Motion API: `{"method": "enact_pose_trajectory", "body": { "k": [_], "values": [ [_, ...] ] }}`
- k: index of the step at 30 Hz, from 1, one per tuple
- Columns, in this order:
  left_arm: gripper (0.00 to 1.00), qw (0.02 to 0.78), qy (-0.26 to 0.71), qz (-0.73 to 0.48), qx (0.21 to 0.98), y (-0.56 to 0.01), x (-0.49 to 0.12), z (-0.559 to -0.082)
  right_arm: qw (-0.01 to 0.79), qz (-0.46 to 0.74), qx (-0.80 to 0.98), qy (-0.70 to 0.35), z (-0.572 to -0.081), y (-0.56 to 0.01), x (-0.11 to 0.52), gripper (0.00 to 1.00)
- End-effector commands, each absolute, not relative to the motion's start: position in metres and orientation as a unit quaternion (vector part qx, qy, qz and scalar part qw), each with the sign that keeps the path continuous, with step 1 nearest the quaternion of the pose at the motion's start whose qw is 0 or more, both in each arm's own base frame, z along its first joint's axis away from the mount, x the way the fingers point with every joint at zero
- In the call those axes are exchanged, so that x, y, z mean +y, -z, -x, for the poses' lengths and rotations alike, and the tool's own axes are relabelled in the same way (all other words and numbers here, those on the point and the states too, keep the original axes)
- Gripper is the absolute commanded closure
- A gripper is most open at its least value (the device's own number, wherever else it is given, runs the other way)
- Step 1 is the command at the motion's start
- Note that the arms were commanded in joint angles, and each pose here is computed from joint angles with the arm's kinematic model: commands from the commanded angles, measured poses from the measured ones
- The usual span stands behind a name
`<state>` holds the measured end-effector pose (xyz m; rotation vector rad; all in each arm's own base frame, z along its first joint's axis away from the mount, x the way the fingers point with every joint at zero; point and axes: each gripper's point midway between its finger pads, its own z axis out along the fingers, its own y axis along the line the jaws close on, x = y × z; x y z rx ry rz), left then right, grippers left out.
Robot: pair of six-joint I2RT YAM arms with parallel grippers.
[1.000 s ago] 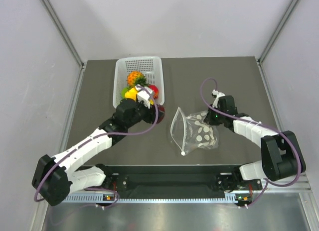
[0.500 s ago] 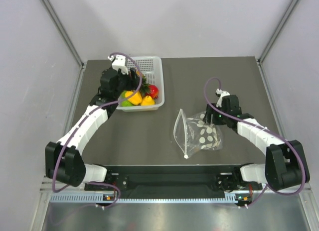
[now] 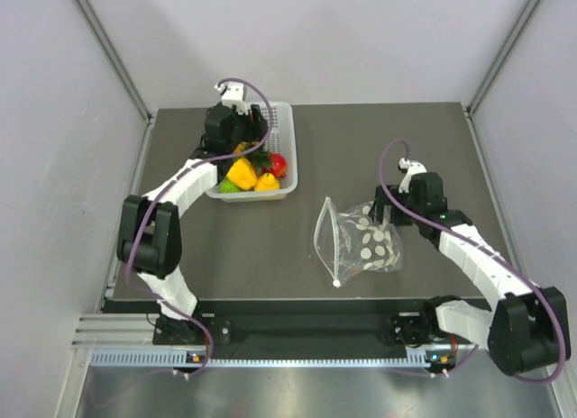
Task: Open the zip-top bag and remove the fake food
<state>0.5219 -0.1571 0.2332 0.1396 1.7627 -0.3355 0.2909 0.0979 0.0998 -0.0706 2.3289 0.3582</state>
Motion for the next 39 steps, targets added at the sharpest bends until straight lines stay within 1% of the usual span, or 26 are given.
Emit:
{"method": "enact_pose_trajectory", "body": {
  "k": [1,4,5,6,7,8,9,11,12,13,14,20,23,24,26,27,28,29,30,31,33,34,35,39],
  "values": [
    [0.60,0.682,0.169,-0.058,0.709,-0.275,-0.173,-0.550,0.433,0.028,0.889,-0.147,-0.299,-0.148,0.096,0.00],
    [0.60,0.688,0.164,-0.067,0.704,-0.266,-0.187,-0.565,0.447,0.032,0.880,-0.157,-0.291,-0.162,0.097,0.00],
    [0.59,0.695,0.162,-0.071,0.697,-0.274,-0.191,-0.572,0.452,0.031,0.877,-0.158,-0.288,-0.167,0.096,0.00],
    [0.57,0.687,0.158,-0.072,0.706,-0.258,-0.195,-0.581,0.453,0.031,0.877,-0.158,-0.287,-0.169,0.096,0.01],
    [0.52,0.676,0.156,-0.074,0.716,-0.249,-0.199,-0.585,0.455,0.032,0.876,-0.157,-0.285,-0.171,0.095,0.00],
    [0.47,0.682,0.158,-0.072,0.711,-0.259,-0.201,-0.594,0.459,0.031,0.874,-0.157,-0.283,-0.175,0.094,0.00],
    [0.41,0.670,0.153,-0.071,0.723,-0.241,-0.203,-0.602,0.455,0.033,0.877,-0.153,-0.280,-0.174,0.092,0.00],
    [0.30,0.661,0.138,-0.063,0.735,-0.234,-0.200,-0.612,0.461,0.033,0.874,-0.151,-0.277,-0.178,0.091,0.00],
    [0.20,0.655,0.130,-0.056,0.742,-0.224,-0.198,-0.616,0.458,0.034,0.876,-0.146,-0.275,-0.177,0.089,0.00],
    [0.13,0.654,0.126,-0.054,0.744,-0.223,-0.197,-0.618,0.458,0.032,0.877,-0.142,-0.273,-0.177,0.087,0.00],
    [0.01,0.652,0.125,-0.051,0.746,-0.219,-0.196,-0.618,0.460,0.033,0.876,-0.141,-0.272,-0.178,0.087,0.00],
    [0.01,0.651,0.108,-0.038,0.750,-0.217,-0.185,-0.607,0.459,0.034,0.876,-0.145,-0.272,-0.178,0.088,0.00],
    [0.01,0.644,0.103,-0.042,0.757,-0.223,-0.180,-0.594,0.464,0.032,0.873,-0.145,-0.273,-0.180,0.087,0.00],
    [0.01,0.648,0.106,-0.043,0.753,-0.237,-0.179,-0.586,0.466,0.031,0.873,-0.144,-0.273,-0.180,0.087,0.00],
    [0.01,0.633,0.110,-0.048,0.764,-0.232,-0.177,-0.571,0.478,0.029,0.866,-0.142,-0.275,-0.185,0.086,0.00],
    [0.01,0.641,0.115,-0.047,0.758,-0.249,-0.174,-0.561,0.481,0.027,0.865,-0.141,-0.275,-0.186,0.085,0.00],
    [0.01,0.627,0.114,-0.047,0.769,-0.239,-0.171,-0.550,0.488,0.024,0.861,-0.137,-0.277,-0.189,0.083,0.00],
    [0.01,0.624,0.119,-0.046,0.771,-0.242,-0.171,-0.543,0.498,0.022,0.856,-0.138,-0.278,-0.194,0.083,0.00],
    [0.01,0.631,0.128,-0.048,0.764,-0.260,-0.170,-0.531,0.503,0.022,0.853,-0.137,-0.280,-0.197,0.083,0.00],
    [0.01,0.614,0.131,-0.048,0.777,-0.250,-0.168,-0.520,0.510,0.018,0.850,-0.133,-0.281,-0.200,0.080,0.00],
    [0.01,0.617,0.132,-0.027,0.775,-0.267,-0.158,-0.503,0.521,0.016,0.843,-0.132,-0.285,-0.208,0.080,0.00],
    [0.01,0.598,0.131,-0.019,0.791,-0.261,-0.156,-0.493,0.525,0.013,0.841,-0.129,-0.286,-0.210,0.078,0.00],
    [0.01,0.600,0.131,-0.019,0.789,-0.273,-0.152,-0.484,0.527,0.015,0.840,-0.128,-0.288,-0.212,0.079,0.00],
    [0.01,0.577,0.131,-0.003,0.806,-0.282,-0.141,-0.450,0.543,0.015,0.830,-0.127,-0.293,-0.227,0.078,0.00]
  ]
}}
